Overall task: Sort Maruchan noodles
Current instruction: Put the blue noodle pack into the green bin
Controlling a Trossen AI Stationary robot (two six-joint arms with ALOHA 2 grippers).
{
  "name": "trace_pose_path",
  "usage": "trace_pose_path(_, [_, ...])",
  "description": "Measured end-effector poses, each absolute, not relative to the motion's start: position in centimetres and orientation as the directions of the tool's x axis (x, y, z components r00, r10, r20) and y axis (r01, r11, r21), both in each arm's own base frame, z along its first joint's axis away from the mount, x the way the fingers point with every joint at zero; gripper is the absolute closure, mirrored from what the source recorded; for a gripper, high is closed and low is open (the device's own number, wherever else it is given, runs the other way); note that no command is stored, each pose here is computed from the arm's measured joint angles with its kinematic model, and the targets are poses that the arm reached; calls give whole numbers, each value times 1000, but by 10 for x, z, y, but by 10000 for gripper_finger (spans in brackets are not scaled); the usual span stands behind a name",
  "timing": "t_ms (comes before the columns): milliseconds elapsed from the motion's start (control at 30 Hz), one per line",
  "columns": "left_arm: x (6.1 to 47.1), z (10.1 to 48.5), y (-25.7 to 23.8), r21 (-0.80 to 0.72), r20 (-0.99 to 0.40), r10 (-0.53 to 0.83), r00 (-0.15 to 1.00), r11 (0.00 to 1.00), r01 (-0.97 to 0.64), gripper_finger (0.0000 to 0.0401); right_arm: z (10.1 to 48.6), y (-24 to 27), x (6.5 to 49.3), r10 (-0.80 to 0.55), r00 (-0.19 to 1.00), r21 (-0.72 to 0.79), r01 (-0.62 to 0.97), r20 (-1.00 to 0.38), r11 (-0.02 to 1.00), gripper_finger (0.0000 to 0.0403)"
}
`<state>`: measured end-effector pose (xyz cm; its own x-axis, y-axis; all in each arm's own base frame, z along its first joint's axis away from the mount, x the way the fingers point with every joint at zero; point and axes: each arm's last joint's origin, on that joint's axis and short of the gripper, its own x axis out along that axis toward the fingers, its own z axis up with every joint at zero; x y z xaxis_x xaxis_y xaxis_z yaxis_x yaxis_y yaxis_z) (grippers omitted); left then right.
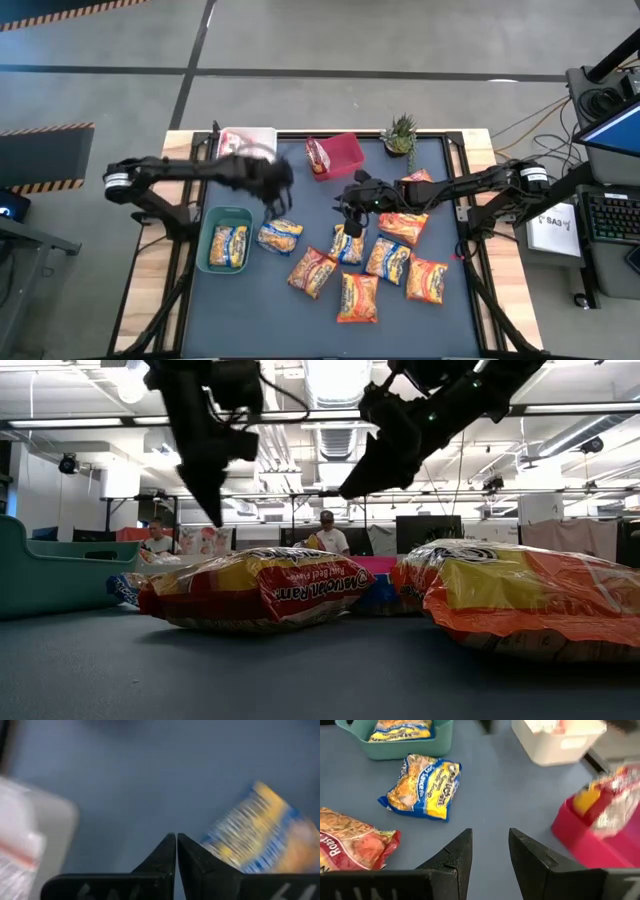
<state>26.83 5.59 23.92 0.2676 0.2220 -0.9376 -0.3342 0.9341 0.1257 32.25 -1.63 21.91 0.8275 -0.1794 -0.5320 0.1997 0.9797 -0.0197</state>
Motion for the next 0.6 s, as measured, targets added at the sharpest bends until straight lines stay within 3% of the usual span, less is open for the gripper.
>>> trace_pose_path(200, [264, 223, -7, 139, -937, 154, 313, 988, -68, 401, 214, -13, 319, -169, 793, 57, 249, -586, 967, 287])
trace_pose_path(400, [277, 223, -38, 113, -885, 102, 455, 994, -2, 401, 214, -11, 320, -164, 798, 82, 257, -579, 963, 287])
trace_pose_path(600, [281, 203, -38, 175, -900, 178, 397, 984, -44, 401, 214, -11, 320, -166, 800, 98, 269, -577, 958, 287])
